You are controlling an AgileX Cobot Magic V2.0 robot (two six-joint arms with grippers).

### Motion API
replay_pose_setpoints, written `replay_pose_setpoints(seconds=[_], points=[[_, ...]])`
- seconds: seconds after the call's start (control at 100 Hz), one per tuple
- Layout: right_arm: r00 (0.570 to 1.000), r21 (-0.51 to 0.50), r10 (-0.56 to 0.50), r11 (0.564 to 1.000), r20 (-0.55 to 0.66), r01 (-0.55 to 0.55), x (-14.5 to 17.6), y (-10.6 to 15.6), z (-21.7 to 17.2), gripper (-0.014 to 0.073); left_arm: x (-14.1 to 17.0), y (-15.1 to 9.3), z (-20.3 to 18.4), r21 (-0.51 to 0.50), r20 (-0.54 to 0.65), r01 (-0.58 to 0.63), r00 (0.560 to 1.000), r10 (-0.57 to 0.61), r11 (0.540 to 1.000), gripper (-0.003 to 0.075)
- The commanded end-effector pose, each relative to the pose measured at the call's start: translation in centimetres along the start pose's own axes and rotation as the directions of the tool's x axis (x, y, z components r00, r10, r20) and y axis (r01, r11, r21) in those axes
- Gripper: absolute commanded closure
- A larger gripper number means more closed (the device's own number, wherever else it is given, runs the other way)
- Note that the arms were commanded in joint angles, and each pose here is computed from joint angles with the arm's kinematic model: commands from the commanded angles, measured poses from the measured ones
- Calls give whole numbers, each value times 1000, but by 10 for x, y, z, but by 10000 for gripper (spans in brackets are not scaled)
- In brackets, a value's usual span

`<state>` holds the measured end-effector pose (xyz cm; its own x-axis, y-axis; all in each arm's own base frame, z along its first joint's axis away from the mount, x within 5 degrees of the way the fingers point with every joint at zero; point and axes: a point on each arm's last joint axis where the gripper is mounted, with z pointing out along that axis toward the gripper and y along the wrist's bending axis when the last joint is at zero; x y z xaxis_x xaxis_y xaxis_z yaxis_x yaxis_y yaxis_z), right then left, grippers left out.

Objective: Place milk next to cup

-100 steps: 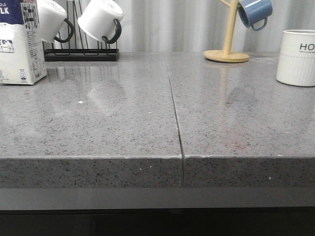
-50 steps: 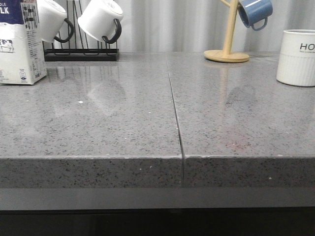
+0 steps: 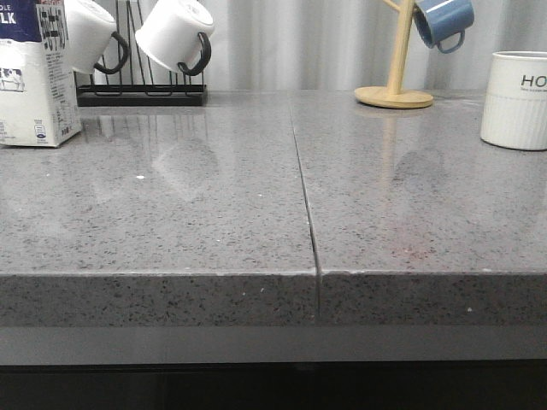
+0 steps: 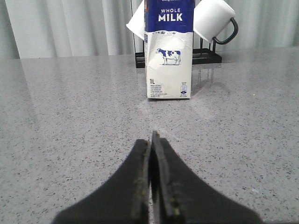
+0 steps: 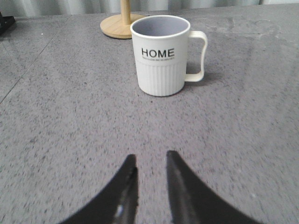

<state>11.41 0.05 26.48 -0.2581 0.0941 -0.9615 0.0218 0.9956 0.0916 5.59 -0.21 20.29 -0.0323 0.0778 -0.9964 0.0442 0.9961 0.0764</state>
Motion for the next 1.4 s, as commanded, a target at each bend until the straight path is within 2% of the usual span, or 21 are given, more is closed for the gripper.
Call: replay_pose_setpoints(seconds=[0.0,0.14,0.39,0.59,0.9,1.39], points=[[989,-24,-12,1000,150,16,-24,3,15,300,6,-1,0,-6,66,7,998,-6,1000,741],[982,-16,-8,1000,190,11,-26,1,41,301,6,-1,0,-6,66,7,998,-6,1000,741],[965,80,2,997,263,-24,-19,-25,91,301,6,-1,0,-6,66,7,998,-6,1000,741],[948,105,2,994,318,-37,-14,-39,126,301,6,-1,0,-6,66,7,998,-6,1000,741],[954,110,13,993,301,-49,-14,-49,181,301,6,-1,0,-6,66,7,998,-6,1000,741],[950,126,2,991,311,-43,-23,-65,245,313,6,-1,0,-6,66,7,998,-6,1000,741]])
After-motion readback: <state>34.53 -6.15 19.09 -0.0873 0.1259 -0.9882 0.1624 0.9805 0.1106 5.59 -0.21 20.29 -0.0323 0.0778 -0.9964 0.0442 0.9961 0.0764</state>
